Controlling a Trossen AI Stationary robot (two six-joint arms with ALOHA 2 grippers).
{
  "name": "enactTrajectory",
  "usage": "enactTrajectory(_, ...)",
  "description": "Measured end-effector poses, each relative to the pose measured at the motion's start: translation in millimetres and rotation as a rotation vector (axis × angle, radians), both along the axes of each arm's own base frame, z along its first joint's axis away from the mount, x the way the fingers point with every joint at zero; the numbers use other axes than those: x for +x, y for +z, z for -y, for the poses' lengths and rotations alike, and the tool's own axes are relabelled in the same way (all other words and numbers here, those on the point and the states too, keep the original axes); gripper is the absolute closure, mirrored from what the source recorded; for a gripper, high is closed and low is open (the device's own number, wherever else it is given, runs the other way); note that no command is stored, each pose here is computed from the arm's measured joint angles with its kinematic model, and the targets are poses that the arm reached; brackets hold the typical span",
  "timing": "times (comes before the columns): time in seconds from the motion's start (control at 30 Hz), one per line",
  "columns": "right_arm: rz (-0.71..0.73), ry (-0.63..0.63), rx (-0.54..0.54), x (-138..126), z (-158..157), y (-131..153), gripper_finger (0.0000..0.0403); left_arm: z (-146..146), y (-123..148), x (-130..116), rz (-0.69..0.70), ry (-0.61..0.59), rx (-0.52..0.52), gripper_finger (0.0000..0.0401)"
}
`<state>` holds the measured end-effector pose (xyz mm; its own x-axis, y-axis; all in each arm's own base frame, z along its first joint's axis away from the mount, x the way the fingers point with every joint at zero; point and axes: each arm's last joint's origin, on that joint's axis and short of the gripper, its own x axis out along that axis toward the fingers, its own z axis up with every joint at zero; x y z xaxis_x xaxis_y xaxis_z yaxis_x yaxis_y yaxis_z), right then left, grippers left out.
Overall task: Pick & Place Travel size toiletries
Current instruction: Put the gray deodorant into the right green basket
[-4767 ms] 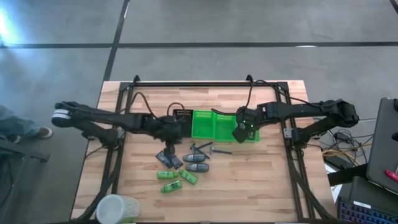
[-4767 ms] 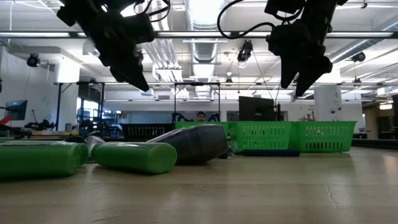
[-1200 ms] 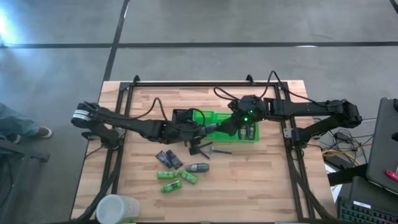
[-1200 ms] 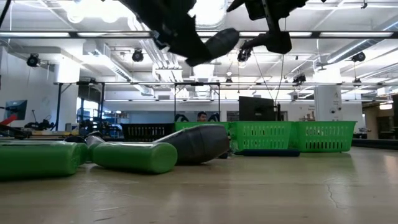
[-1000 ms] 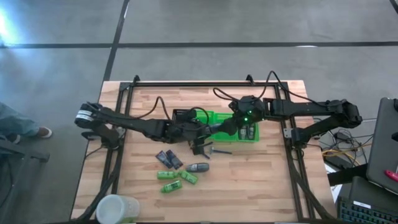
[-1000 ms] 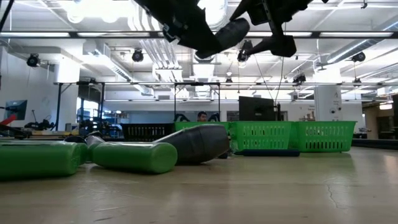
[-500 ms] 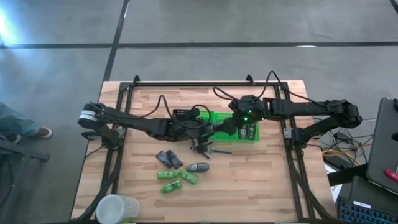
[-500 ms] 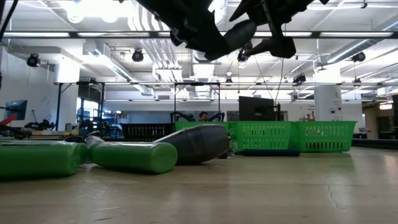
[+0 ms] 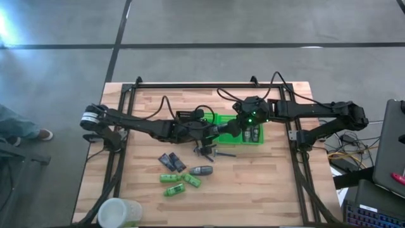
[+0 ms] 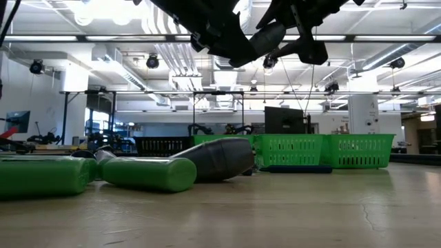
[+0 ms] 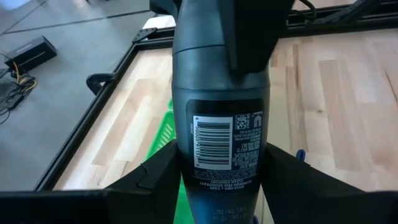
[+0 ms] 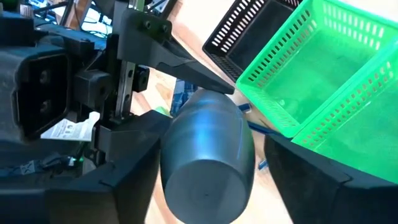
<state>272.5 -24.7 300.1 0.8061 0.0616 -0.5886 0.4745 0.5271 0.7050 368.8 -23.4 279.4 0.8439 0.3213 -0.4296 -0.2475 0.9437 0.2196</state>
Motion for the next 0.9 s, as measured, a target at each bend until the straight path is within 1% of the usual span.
enactTrajectory(0.1, -0.002, -0.011, 0.005, 0, 0, -1, 0.0146, -1, 0, 0, -0.002, 0.001, 0.0, 0.0209)
enactTrajectory(0.27, -0.007, -0.013, 0.005, 1, 0, -2, 0.0165, -1, 0, 0, -0.004, 0.0, 0.001, 0.0207)
enactTrajectory(0.43, -0.027, -0.02, -0.005, 5, 0, -7, 0.0198, -1, -1, 0, -0.01, 0.0, 0.003, 0.0182)
enactTrajectory(0.5, -0.039, -0.04, -0.048, 5, 1, -8, 0.0209, -1, -1, 0, -0.007, 0.005, 0.004, 0.0172)
enactTrajectory(0.57, -0.061, -0.069, -0.087, 4, 3, -11, 0.0209, -2, -1, -1, -0.012, 0.014, 0.008, 0.0165)
enactTrajectory(0.7, -0.103, -0.118, -0.146, -4, 5, -9, 0.0209, -1, -8, -5, -0.081, 0.038, -0.01, 0.0157)
enactTrajectory(0.83, -0.234, -0.168, -0.232, -24, 4, -10, 0.0209, -3, -14, -14, -0.158, 0.111, -0.056, 0.0155)
enactTrajectory(0.9, -0.329, -0.213, -0.309, -38, 1, -10, 0.0209, -4, -15, -19, -0.191, 0.141, -0.084, 0.0155)
